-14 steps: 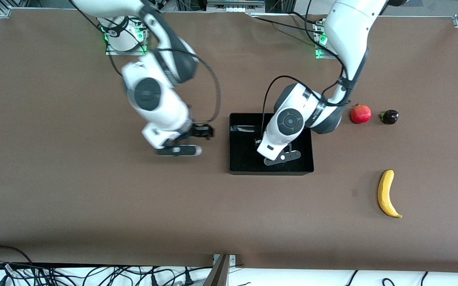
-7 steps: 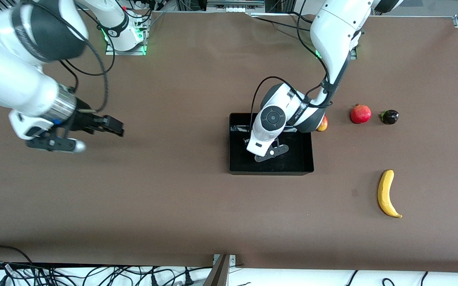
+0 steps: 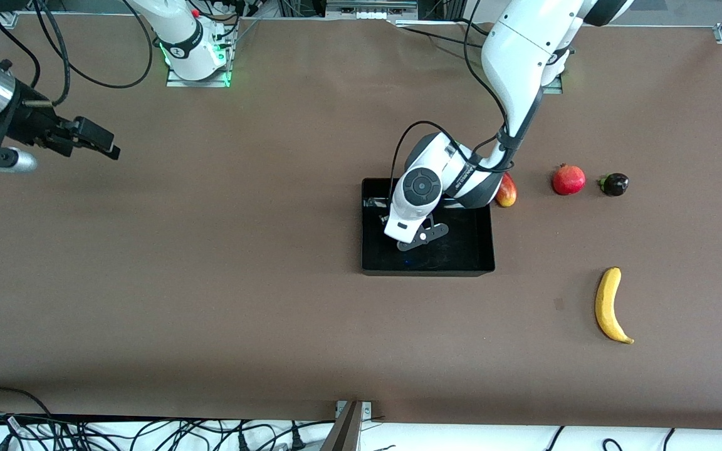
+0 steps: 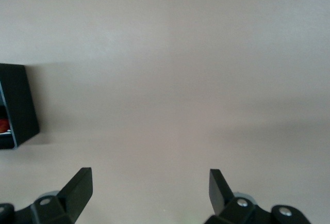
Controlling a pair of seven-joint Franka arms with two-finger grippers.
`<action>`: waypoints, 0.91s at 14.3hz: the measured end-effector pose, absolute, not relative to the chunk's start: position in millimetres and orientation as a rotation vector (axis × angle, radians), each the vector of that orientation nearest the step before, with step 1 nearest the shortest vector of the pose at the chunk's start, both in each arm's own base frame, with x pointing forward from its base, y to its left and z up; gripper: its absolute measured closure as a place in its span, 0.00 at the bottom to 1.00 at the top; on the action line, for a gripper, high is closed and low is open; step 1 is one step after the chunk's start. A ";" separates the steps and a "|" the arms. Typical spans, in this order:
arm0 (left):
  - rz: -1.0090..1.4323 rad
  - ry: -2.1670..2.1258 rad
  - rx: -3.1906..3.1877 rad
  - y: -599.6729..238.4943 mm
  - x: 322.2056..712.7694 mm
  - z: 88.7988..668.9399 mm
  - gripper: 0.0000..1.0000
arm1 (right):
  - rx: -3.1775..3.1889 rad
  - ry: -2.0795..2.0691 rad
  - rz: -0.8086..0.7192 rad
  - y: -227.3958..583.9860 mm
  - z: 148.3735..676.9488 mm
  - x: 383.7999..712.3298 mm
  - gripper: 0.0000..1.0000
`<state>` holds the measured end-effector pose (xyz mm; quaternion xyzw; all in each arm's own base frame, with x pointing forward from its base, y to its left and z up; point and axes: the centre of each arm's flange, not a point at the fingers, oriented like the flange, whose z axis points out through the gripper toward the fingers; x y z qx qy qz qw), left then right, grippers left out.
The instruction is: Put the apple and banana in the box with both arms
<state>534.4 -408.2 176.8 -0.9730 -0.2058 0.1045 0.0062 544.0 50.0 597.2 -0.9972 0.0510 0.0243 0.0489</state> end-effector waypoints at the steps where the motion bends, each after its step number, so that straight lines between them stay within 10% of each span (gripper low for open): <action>1: 0.337 -0.640 -3.039 -408.2 531.1 173.5 0.30 | -3.055 0.142 0.073 45.4 597.5 539.1 0.00; 13: 0.365 -0.602 -3.032 -413.7 517.3 164.8 0.23 | -3.119 0.006 0.037 37.8 594.7 541.2 0.00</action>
